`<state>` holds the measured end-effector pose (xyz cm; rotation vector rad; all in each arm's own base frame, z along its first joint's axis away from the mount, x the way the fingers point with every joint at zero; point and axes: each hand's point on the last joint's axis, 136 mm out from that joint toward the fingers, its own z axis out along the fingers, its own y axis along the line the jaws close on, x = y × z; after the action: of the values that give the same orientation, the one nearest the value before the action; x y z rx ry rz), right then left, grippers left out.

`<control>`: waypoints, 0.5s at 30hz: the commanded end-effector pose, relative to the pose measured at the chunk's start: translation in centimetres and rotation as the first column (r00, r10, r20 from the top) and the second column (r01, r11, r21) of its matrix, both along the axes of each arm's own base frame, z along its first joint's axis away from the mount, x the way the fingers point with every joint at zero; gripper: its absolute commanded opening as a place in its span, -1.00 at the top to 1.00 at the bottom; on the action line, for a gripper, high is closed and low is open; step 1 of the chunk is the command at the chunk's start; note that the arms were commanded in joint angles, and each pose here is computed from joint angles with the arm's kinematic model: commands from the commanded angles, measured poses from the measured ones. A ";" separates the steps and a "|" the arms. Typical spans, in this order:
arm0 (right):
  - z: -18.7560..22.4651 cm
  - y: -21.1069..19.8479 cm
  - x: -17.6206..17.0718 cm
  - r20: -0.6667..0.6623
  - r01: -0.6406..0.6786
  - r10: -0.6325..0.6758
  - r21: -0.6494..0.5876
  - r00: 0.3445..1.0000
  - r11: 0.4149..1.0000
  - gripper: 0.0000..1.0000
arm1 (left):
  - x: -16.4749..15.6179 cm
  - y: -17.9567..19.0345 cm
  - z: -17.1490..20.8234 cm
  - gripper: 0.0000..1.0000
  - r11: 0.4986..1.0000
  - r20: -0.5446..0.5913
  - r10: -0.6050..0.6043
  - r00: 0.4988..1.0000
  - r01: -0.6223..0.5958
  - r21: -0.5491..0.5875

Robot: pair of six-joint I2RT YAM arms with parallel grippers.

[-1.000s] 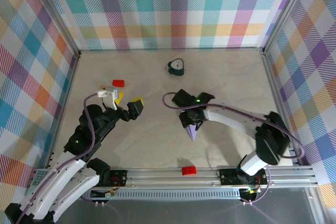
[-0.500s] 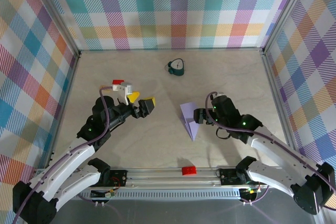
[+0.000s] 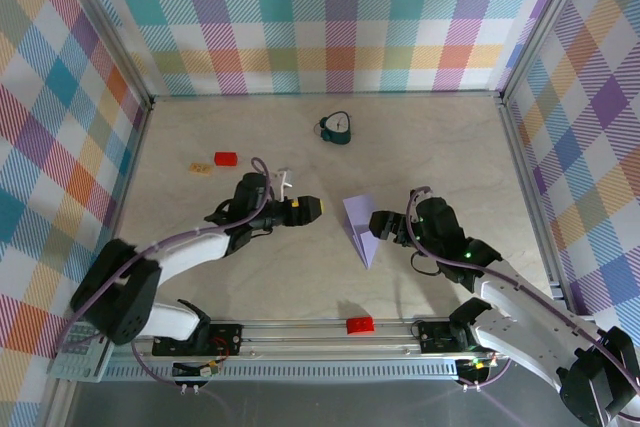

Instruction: Fold a paper plane with a square sheet of paper (fold left side to right side)

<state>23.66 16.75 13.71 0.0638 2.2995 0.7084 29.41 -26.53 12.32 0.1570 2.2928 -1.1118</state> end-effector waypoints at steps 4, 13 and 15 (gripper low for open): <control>0.5 0.3 0.3 0.007 0.014 -0.014 0.050 1.000 0.999 -0.98 | 0.8 -5.0 -0.7 -0.45 0.993 -0.114 -0.078 0.990 0.067 -0.099; 0.0 -0.5 -0.5 -0.009 0.037 -0.037 0.057 0.999 0.998 -0.98 | 1.2 -9.1 -4.3 -0.16 0.987 -0.230 -0.128 0.965 0.100 -0.127; -0.1 -0.7 -0.7 -0.008 0.042 -0.042 0.060 0.999 0.997 -0.98 | 1.4 -9.6 -4.9 -0.12 0.987 -0.242 -0.130 0.962 0.102 -0.124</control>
<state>23.21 16.38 13.59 0.1126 2.2845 0.7438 30.54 -34.48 6.39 0.0964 2.4915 -1.3125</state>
